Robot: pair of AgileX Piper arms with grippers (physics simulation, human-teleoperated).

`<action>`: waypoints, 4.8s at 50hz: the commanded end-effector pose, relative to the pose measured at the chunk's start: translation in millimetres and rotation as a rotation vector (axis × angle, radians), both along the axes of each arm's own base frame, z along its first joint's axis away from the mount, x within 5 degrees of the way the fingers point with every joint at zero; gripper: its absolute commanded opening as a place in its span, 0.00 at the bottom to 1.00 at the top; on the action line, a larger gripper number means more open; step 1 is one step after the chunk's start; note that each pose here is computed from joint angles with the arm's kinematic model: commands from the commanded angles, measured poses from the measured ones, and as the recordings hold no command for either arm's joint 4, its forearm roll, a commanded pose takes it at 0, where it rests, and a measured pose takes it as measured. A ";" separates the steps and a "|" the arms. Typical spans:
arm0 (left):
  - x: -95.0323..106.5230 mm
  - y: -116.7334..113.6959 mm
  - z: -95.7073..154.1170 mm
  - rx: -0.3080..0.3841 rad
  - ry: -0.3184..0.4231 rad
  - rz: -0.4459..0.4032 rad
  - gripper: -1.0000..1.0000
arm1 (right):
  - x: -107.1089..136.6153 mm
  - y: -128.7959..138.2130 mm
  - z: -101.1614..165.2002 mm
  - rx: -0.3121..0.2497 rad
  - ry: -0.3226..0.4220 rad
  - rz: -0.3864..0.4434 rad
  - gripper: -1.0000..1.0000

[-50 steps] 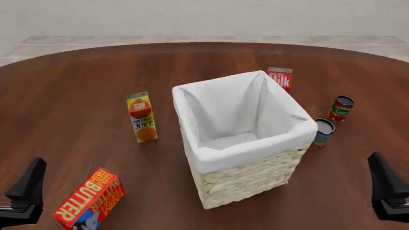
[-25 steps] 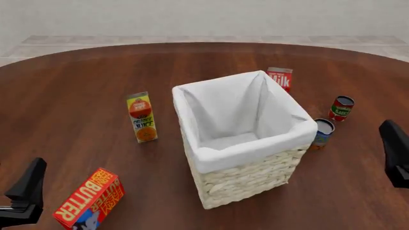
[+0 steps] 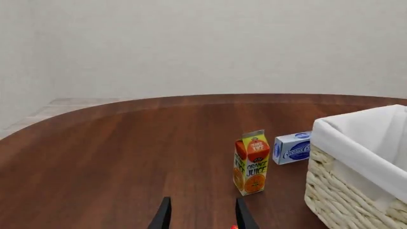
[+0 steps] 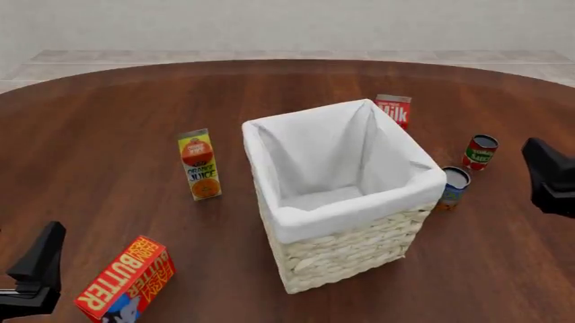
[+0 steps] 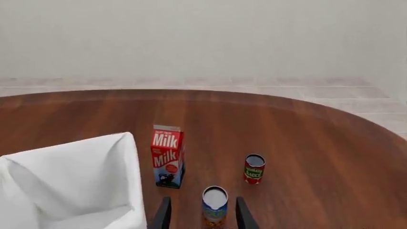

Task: Pick up the alphabet soup and the tomato sauce, and put them in the basket.

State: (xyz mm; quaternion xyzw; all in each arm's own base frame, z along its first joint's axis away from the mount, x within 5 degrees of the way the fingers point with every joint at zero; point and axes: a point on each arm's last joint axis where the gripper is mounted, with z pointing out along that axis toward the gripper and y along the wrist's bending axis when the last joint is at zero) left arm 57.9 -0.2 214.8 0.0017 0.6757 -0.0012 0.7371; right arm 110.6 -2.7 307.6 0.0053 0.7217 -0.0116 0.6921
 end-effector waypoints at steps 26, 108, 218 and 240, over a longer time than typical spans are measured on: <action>-0.1 -0.1 0.1 0.000 0.000 -0.001 1.00 | 55.3 -13.9 -18.0 -0.015 0.199 -0.071 1.00; 0.0 -0.1 0.1 0.000 0.000 -0.002 1.00 | 131.4 -15.8 -105.8 -0.019 0.406 -0.041 1.00; -0.1 -0.1 0.1 0.000 0.000 -0.002 1.00 | 188.4 -22.9 -171.6 -0.034 0.473 -0.043 1.00; -0.1 -0.1 0.1 0.000 0.000 -0.002 1.00 | 195.6 -26.5 -181.8 -0.035 0.493 -0.050 1.00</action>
